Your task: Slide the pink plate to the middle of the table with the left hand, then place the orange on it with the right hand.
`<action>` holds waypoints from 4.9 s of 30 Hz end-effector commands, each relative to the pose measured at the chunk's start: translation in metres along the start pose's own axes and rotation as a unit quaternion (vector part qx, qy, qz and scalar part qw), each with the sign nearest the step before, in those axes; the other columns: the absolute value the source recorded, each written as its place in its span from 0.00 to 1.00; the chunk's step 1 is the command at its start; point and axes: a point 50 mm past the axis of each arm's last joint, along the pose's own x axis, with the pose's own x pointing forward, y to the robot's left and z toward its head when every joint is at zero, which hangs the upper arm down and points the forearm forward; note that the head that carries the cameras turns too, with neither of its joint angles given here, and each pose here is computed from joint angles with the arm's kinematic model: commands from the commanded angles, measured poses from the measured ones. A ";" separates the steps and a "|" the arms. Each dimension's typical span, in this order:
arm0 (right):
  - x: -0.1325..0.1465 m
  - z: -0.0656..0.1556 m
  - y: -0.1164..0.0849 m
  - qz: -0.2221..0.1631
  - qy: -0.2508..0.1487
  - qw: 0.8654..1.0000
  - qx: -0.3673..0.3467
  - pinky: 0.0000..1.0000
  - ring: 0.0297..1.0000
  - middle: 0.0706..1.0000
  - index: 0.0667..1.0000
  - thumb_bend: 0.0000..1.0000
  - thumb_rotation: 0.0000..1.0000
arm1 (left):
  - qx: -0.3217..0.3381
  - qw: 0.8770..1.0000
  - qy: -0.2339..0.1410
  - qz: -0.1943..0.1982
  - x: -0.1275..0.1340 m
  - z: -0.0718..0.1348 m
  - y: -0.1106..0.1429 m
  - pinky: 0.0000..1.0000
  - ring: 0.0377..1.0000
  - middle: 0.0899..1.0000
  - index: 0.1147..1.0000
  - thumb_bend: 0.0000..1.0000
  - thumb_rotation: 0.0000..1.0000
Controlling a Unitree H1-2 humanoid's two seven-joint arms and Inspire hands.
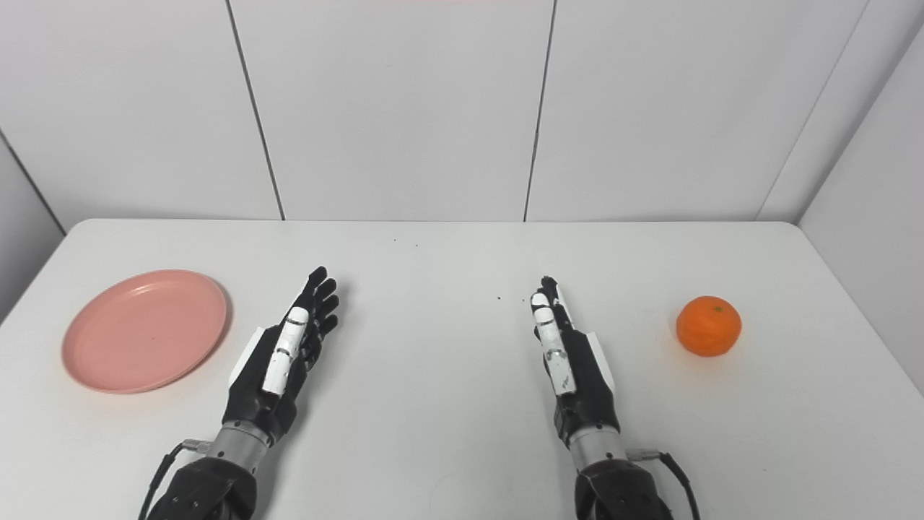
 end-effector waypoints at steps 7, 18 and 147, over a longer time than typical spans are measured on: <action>0.005 0.016 0.002 0.005 -0.044 0.999 0.002 1.00 1.00 1.00 1.00 0.23 1.00 | 0.003 0.999 -0.038 -0.003 0.004 0.014 -0.003 1.00 1.00 1.00 1.00 0.39 1.00; 0.006 0.016 0.002 0.005 -0.043 0.999 0.001 1.00 1.00 1.00 1.00 0.23 1.00 | 0.004 0.999 -0.038 -0.004 0.005 0.014 -0.003 1.00 1.00 1.00 1.00 0.40 1.00; 0.005 0.016 0.001 0.005 -0.045 0.999 0.006 1.00 1.00 1.00 1.00 0.23 1.00 | 0.003 0.999 -0.034 -0.007 0.004 0.015 -0.004 1.00 1.00 1.00 1.00 0.40 1.00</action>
